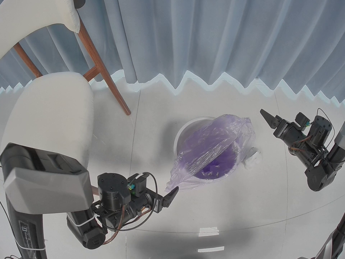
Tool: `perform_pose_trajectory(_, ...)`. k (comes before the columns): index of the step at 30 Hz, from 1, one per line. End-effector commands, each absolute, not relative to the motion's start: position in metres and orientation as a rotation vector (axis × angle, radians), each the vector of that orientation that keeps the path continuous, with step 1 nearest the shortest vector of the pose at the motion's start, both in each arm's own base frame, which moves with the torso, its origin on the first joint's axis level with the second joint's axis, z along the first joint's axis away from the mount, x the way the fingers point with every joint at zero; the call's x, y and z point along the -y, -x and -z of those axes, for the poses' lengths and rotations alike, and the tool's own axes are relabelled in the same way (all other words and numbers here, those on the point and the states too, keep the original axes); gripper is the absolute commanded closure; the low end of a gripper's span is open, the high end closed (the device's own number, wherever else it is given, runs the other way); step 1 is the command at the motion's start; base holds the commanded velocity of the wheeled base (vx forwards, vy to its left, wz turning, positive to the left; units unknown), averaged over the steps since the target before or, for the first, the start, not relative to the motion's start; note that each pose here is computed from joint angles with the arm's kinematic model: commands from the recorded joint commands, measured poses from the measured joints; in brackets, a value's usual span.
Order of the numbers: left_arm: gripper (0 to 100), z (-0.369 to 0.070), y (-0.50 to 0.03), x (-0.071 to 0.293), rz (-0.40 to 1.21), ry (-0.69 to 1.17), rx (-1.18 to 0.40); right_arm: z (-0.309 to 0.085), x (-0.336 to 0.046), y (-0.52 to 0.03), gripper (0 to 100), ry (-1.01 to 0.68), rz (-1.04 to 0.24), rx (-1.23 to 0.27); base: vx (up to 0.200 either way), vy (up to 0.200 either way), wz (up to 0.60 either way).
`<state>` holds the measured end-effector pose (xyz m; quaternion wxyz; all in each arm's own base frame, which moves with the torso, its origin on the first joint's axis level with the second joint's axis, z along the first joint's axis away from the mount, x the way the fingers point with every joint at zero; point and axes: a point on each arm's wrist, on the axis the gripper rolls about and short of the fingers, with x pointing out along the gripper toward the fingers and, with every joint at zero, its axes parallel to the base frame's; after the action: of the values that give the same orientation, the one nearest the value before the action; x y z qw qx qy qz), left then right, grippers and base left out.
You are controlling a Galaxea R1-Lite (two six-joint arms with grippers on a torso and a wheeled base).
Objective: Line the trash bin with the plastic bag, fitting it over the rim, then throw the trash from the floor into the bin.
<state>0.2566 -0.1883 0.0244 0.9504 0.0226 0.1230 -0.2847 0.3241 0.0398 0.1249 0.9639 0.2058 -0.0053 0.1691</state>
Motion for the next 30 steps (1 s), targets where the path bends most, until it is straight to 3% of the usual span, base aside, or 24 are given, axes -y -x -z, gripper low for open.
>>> perform_pose_trajectory(1,0,-0.056,-0.238,0.191,0.741,-0.142,-0.136,-0.159,-0.033,-0.313,0,-0.411,-0.350,0.125,0.000,0.000,0.00)
perform_pose_trajectory(6,0,-0.065,-0.255,0.203,0.863,-0.175,-0.026,-0.179,-0.031,-0.301,0,-0.412,-0.355,0.147,0.000,0.000,0.00)
perform_pose_trajectory(15,0,-0.114,-0.302,0.193,0.930,-0.067,0.189,-0.191,-0.032,-0.290,0,-0.414,-0.361,0.145,0.000,0.000,0.00)
perform_pose_trajectory(21,0,-0.122,-0.290,0.189,0.969,-0.018,0.148,-0.190,-0.032,-0.290,0,-0.414,-0.361,0.141,0.000,0.000,0.00)
perform_pose_trajectory(27,0,-0.120,-0.266,0.202,0.871,-0.171,-0.036,-0.185,-0.033,-0.292,0,-0.416,-0.357,0.124,0.000,0.000,0.00)
perform_pose_trajectory(30,0,-0.116,-0.265,0.208,0.858,-0.234,-0.049,-0.183,-0.033,-0.293,0,-0.416,-0.355,0.117,0.000,0.000,0.00)
